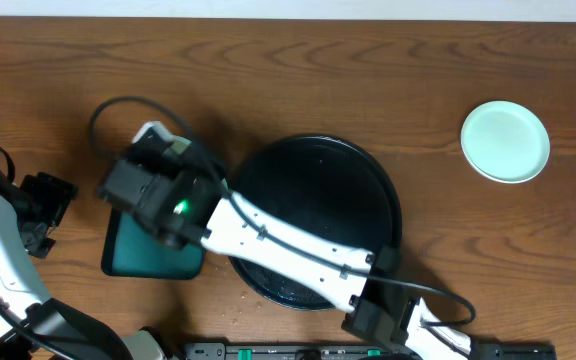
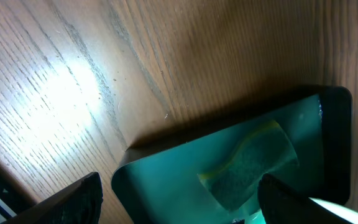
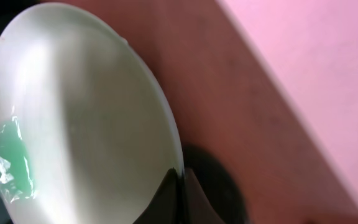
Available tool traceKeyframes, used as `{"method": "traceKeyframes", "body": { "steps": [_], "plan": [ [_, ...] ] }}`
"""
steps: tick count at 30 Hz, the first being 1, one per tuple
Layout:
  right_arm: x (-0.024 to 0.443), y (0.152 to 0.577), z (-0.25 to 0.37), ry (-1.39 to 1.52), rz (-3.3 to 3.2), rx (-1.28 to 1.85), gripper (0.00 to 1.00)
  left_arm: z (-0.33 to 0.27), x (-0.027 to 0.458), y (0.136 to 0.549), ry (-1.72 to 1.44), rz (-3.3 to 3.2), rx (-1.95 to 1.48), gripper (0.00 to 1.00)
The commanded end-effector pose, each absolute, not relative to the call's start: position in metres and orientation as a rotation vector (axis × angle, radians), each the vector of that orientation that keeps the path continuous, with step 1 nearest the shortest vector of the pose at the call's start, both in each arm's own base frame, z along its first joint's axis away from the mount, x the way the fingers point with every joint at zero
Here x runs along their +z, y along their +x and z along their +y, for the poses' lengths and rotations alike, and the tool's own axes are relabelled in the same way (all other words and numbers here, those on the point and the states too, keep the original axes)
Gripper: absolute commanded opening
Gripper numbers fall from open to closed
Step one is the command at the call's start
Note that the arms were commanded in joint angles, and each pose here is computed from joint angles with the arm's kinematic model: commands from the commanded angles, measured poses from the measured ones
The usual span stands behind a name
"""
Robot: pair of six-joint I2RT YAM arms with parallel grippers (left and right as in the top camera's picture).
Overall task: Clean dirty plates on tray and stack at the side
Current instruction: 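Lift the green plate and swing it over the basin to rinse, then carry the green plate right and stack it on the plates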
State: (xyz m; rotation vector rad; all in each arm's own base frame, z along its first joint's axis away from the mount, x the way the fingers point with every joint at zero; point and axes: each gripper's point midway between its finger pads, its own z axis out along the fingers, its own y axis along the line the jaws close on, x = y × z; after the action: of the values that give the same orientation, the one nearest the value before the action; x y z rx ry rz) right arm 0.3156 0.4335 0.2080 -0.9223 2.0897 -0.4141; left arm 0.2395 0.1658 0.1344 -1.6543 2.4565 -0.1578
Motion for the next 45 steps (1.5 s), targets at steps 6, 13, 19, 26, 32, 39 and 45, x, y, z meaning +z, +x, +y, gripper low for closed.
{"method": "traceKeyframes", "body": {
  "steps": [6,13,19,26,32,39,45],
  "plan": [
    [0.26,0.308,0.445,-0.943,1.799,-0.658,0.01,0.165,0.133,0.237,-1.683,2.455,-0.164,0.81],
    [0.276,0.305,0.452,-0.956,1.71,-0.729,0.01,0.165,0.133,0.237,-1.683,2.455,-0.164,0.8],
    [0.276,0.304,0.452,-0.966,1.706,-0.734,0.01,0.165,0.133,0.237,-1.684,2.455,-0.164,0.8],
    [0.275,0.302,0.453,-0.979,1.701,-0.739,0.01,0.165,0.133,0.237,-1.683,2.455,-0.164,0.8],
    [0.232,0.301,0.445,-0.932,1.961,-0.493,0.01,0.165,0.133,0.237,-1.683,2.455,-0.164,0.8],
    [0.205,0.337,0.413,-0.675,2.325,-0.149,0.01,0.165,0.133,0.237,-1.683,2.455,-0.164,0.8],
    [0.243,0.376,0.353,-0.474,2.513,0.202,0.01,0.162,0.133,0.24,-1.667,2.465,-0.172,0.8]
  ]
}}
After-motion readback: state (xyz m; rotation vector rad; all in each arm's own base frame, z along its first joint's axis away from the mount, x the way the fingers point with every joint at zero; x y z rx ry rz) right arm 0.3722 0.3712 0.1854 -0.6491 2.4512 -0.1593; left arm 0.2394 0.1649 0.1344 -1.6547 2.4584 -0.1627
